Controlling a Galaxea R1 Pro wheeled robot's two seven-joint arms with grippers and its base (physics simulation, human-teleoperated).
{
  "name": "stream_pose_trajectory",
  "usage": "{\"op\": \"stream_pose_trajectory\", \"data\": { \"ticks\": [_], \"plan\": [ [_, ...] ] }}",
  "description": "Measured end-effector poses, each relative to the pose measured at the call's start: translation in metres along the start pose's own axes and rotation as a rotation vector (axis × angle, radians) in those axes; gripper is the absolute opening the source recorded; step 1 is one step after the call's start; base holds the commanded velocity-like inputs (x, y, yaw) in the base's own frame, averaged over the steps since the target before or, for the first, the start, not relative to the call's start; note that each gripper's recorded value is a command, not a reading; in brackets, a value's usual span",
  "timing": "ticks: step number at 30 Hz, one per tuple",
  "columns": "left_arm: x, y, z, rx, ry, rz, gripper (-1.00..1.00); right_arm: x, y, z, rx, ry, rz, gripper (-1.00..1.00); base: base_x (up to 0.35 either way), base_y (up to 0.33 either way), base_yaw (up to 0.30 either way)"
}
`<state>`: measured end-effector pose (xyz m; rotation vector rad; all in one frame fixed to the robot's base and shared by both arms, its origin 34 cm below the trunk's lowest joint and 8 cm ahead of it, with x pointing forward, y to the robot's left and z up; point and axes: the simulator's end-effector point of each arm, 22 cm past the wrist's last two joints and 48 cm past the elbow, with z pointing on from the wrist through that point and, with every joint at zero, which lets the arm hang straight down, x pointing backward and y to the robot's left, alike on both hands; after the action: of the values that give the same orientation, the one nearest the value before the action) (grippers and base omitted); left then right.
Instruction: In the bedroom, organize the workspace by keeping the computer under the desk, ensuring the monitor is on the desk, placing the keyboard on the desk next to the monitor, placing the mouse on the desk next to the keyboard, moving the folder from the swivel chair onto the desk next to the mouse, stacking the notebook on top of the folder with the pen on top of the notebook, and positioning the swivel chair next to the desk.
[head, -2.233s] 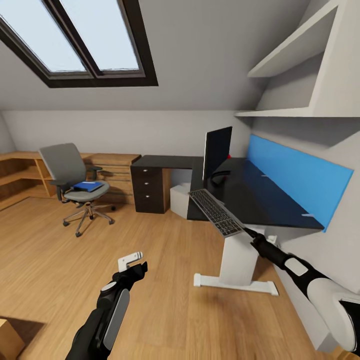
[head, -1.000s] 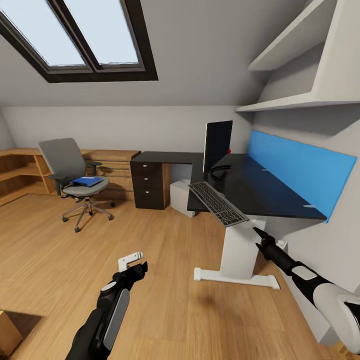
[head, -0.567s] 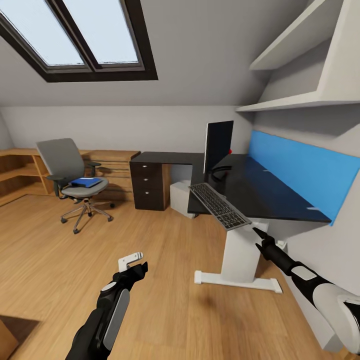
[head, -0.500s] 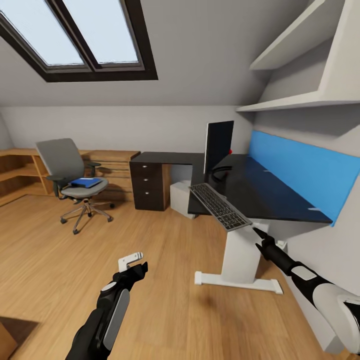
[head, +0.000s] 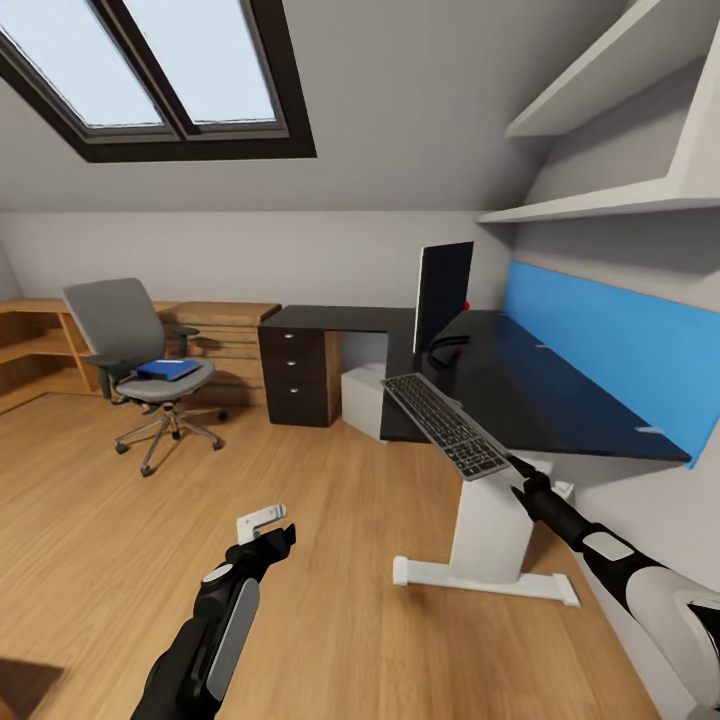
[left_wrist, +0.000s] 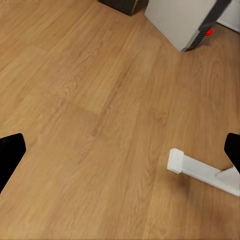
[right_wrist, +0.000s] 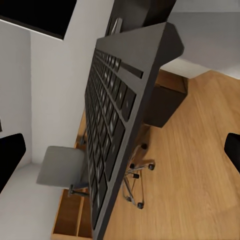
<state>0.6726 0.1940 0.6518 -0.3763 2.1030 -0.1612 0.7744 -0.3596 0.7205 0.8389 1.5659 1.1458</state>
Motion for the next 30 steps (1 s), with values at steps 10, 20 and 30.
{"op": "stream_pose_trajectory", "data": {
  "ticks": [10,20,30],
  "plan": [
    [0.0,0.0002,0.0,-0.001,0.0,0.0,1.0,0.0008,0.0002,0.0004,0.0,0.001,0.001,1.0,0.131,0.055,0.0],
    [0.0001,0.0005,0.0001,-0.002,0.0,0.0,1.0,0.0007,0.0003,0.0005,-0.001,0.001,0.001,1.0,0.007,0.014,0.0],
    [0.0001,0.0004,0.0001,-0.002,0.0,0.0,1.0,0.0008,0.0002,0.0005,-0.001,0.001,0.001,1.0,0.001,0.053,0.0]
  ]
}}
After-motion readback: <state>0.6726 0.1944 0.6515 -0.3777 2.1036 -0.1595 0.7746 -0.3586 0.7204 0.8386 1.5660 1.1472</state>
